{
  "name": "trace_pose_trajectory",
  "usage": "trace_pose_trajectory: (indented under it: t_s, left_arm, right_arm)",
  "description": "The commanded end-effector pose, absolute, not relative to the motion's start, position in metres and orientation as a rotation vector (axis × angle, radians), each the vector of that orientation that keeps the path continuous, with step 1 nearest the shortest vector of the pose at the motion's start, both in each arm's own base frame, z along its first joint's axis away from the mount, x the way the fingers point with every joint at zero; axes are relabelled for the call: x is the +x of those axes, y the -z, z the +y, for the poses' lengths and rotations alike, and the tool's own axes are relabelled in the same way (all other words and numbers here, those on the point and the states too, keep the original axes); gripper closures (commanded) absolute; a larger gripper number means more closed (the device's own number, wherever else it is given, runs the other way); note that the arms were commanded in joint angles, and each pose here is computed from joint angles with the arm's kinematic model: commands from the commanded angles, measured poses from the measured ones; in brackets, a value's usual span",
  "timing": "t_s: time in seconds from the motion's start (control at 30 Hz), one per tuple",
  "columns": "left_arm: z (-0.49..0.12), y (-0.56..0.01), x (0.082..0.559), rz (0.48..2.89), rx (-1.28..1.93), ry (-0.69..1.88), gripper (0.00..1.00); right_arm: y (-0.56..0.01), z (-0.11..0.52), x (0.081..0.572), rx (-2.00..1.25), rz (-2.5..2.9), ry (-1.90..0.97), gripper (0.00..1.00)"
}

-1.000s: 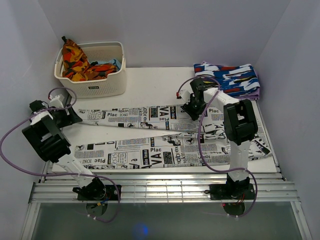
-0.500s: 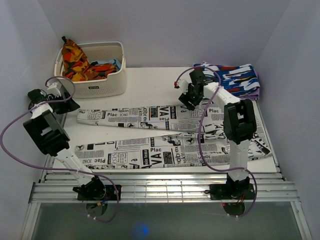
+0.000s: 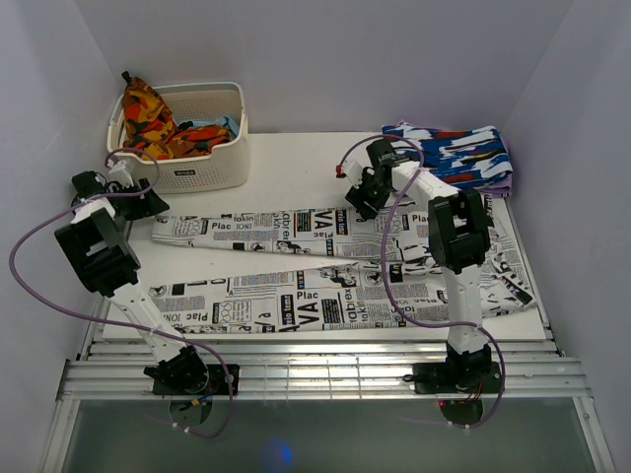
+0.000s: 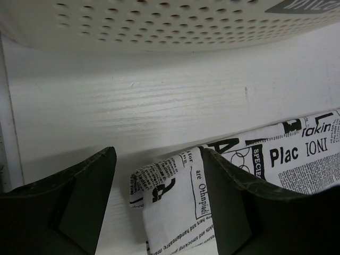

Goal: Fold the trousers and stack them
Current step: Flatten the trousers out

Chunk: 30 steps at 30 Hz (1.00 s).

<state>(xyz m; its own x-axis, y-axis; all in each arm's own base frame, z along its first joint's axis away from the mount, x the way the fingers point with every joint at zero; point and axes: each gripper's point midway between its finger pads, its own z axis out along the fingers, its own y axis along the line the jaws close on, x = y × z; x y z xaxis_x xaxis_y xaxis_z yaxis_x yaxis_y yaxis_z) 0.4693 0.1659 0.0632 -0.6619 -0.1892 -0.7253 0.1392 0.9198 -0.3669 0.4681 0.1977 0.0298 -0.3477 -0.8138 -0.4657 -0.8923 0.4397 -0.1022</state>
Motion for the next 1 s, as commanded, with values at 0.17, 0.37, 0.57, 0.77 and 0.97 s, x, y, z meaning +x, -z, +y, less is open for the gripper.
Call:
trace_pose_trajectory:
  t_s: [0.17, 0.37, 0.57, 0.77, 0.97]
  left_arm:
    - [0.151, -0.071, 0.462, 2.253, 0.021, 0.542, 0.28]
    - [0.156, -0.065, 0.45, 2.302, -0.012, 0.475, 0.41]
    - [0.157, -0.062, 0.445, 2.32, -0.033, 0.457, 0.63]
    - [0.153, -0.102, 0.449, 2.242, 0.016, 0.442, 1.0]
    - [0.143, -0.165, 0.437, 2.13, 0.086, 0.376, 1.0]
  right_arm:
    - [-0.015, 0.209, 0.419, -1.623, 2.24, -0.459, 0.41]
    - [-0.013, 0.209, 0.409, -1.65, 2.246, -0.494, 0.55]
    - [-0.011, 0.205, 0.411, -1.655, 2.255, -0.469, 0.91]
    - [-0.036, 0.203, 0.422, -1.615, 2.22, -0.392, 0.92]
    - [-0.066, 0.188, 0.422, -1.557, 2.174, -0.306, 0.92]
